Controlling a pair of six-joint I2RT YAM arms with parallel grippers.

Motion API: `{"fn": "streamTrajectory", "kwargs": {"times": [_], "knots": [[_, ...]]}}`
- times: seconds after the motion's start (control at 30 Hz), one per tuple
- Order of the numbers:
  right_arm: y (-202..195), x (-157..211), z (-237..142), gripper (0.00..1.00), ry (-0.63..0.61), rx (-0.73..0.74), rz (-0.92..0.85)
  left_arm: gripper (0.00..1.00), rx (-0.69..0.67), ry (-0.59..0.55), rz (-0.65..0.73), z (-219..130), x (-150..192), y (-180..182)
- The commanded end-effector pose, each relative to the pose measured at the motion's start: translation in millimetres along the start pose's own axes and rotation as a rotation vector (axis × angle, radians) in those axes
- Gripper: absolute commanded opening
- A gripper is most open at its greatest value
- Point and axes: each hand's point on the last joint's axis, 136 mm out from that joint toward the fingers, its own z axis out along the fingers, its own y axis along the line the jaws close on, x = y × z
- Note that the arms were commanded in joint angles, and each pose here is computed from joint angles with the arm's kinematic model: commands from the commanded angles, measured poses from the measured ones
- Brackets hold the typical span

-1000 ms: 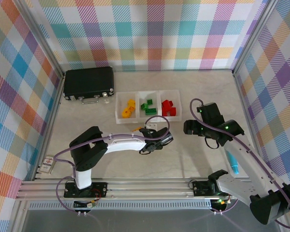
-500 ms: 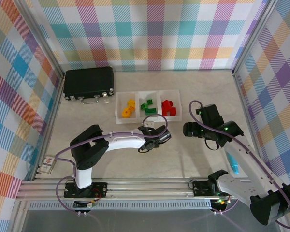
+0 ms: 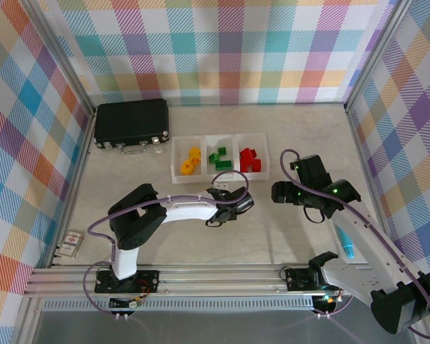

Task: Sort the legos into containers by color
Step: Pick up the lego from the center of the table.

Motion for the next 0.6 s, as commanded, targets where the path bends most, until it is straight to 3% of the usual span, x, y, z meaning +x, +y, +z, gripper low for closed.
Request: {"fn": "streamTrajectory", "kwargs": {"times": [0.0, 0.3, 0.57], "knots": [[-0.7, 3.2, -3.1, 0.83, 0.0, -0.01, -0.002, 0.29, 0.021, 0.018, -0.02, 4.3, -0.4, -3.9], [-5.9, 2.3, -15.0, 0.83, -0.04, 0.005, 0.014, 0.26, 0.157, -0.064, 0.002, -36.2, -38.2, -39.1], [-14.5, 1.9, -27.2, 0.83, -0.089, 0.032, 0.05, 0.24, 0.237, -0.214, 0.08, -85.2, -112.6, -83.7]]}}
